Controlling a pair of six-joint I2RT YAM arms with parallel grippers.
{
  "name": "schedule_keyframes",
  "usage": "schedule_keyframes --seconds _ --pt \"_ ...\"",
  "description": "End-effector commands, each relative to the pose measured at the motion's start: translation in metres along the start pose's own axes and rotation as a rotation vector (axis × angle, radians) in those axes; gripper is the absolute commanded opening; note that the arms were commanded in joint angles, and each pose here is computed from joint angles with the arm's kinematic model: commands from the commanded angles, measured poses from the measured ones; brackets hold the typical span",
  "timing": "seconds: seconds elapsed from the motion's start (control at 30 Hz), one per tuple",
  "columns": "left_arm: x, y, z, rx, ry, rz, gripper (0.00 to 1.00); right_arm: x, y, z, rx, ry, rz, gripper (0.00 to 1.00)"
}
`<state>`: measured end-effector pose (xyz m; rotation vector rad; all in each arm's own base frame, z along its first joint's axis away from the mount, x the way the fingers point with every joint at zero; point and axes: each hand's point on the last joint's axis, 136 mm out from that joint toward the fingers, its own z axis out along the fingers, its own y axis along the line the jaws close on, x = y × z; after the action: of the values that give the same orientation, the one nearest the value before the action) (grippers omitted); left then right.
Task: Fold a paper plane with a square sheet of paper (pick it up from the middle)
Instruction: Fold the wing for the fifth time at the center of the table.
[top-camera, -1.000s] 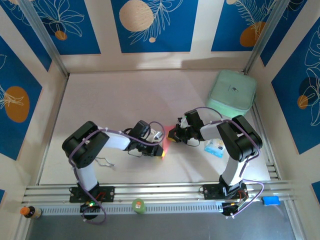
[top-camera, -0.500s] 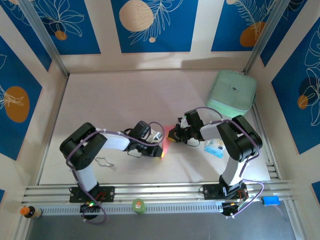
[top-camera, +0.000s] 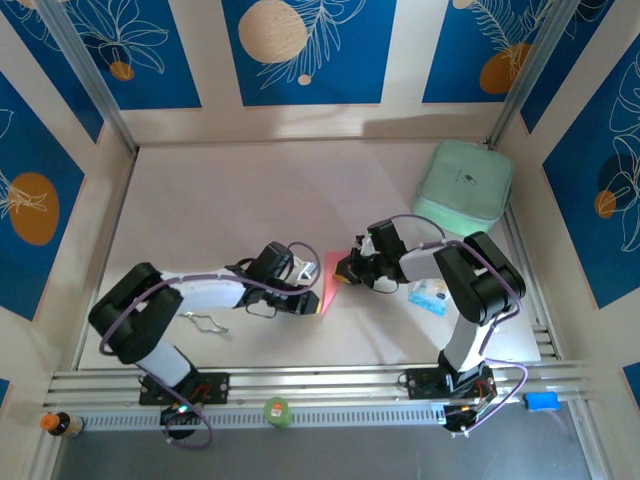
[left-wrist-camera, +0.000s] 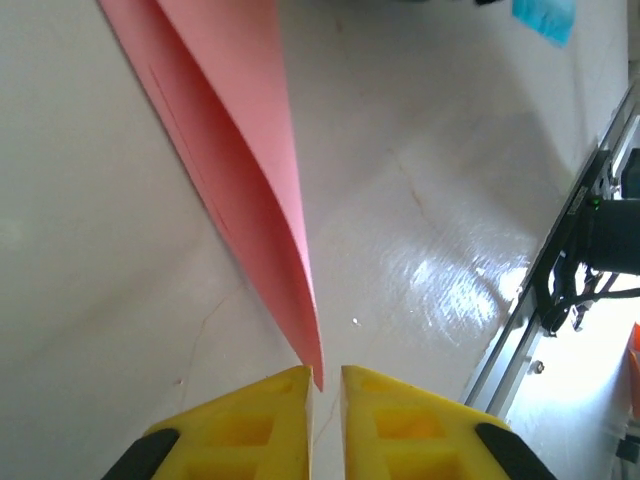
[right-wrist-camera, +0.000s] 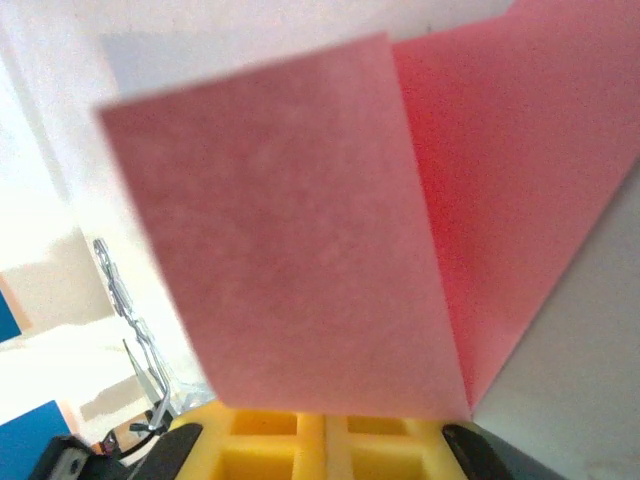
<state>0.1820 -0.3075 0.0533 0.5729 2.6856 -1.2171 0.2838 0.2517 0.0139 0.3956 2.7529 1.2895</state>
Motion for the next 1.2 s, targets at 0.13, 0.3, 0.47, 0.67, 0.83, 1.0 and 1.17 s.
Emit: schedule_keyframes --seconds 0.13,0.3,0.47,0.67,0.83,1.0,1.17 --pt "-0.015 -0.002 -0.018 -0.065 -0.091 0.025 0.17 0.023 -0.068 0.000 0.243 -0.022 0.174 0.01" --pt "-0.030 -0.021 -0.015 0.010 -0.095 0.036 0.13 0.023 -0.067 -0.003 0.240 -0.045 0.196 0.01" --pt "-0.046 -0.033 0.000 0.080 -0.062 0.025 0.09 0.023 -0.066 -0.005 0.239 -0.059 0.202 0.01" --pt "-0.056 -0.037 0.021 0.113 -0.023 0.002 0.08 0.024 -0.066 -0.005 0.240 -0.059 0.204 0.01" --pt "-0.054 -0.027 0.037 0.092 0.011 -0.033 0.07 0.023 -0.065 -0.005 0.237 -0.057 0.200 0.01" --pt "-0.058 -0.022 0.043 0.084 0.002 -0.035 0.07 0.024 -0.065 -0.005 0.237 -0.056 0.201 0.01" --pt "-0.060 -0.019 0.048 0.080 0.004 -0.031 0.08 0.024 -0.066 -0.005 0.237 -0.054 0.201 0.01"
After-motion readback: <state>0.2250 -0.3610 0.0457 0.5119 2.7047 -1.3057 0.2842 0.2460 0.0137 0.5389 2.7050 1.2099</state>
